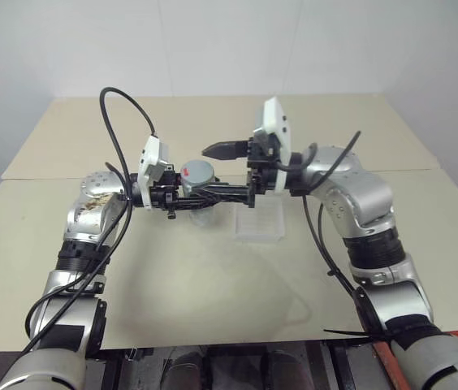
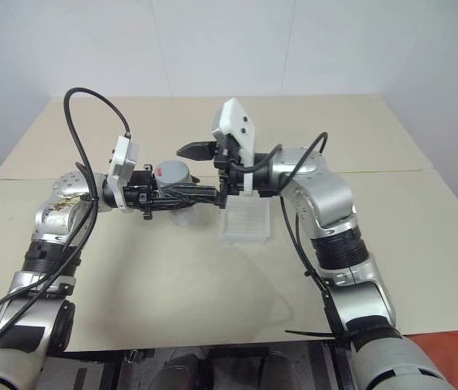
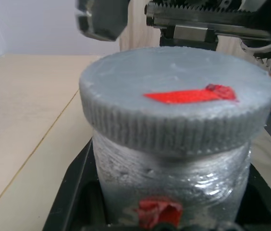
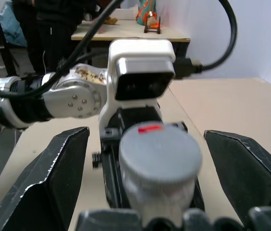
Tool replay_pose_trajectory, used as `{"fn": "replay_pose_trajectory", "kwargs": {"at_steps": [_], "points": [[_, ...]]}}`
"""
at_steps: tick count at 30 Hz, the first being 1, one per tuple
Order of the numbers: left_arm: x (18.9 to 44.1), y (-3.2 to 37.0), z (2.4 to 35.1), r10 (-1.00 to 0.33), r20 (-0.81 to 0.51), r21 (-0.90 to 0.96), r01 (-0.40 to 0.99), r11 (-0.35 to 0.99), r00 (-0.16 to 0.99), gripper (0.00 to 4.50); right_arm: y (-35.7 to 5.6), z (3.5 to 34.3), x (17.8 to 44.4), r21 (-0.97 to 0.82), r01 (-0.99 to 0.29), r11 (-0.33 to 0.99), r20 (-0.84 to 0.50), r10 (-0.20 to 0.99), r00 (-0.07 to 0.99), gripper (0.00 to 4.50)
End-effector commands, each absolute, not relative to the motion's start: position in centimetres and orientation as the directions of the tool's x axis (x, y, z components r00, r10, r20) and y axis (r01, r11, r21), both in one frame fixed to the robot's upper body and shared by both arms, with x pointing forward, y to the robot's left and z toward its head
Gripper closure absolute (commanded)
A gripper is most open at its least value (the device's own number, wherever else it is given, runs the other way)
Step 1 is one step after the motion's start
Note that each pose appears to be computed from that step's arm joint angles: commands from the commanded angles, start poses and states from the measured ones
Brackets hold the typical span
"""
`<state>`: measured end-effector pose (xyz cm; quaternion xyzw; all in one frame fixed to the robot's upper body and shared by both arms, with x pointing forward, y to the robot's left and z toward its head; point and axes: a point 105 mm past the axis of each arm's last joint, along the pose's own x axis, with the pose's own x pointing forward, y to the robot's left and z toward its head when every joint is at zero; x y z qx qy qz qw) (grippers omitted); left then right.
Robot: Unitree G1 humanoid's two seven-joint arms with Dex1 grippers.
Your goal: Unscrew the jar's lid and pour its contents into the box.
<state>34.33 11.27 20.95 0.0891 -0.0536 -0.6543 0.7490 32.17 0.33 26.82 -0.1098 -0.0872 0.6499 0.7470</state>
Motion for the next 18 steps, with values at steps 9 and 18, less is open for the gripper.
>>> {"fn": "replay_pose_trajectory", "kwargs": {"at_steps": [9, 18], "points": [[34.10, 11.21, 22.39, -0.991, -0.025, 0.266, 0.957, 0.119, 0.130, 2.47, 1.04, 27.35, 32.47, -0.280, -0.950, 0.140, -0.009, 0.989, 0.149, 0.04], [34.01, 11.34, 22.43, -0.991, -0.027, 0.266, 0.956, 0.121, 0.133, 2.47, 1.15, 27.30, 32.35, -0.272, -0.953, 0.130, -0.010, 0.990, 0.138, 0.04]]}}
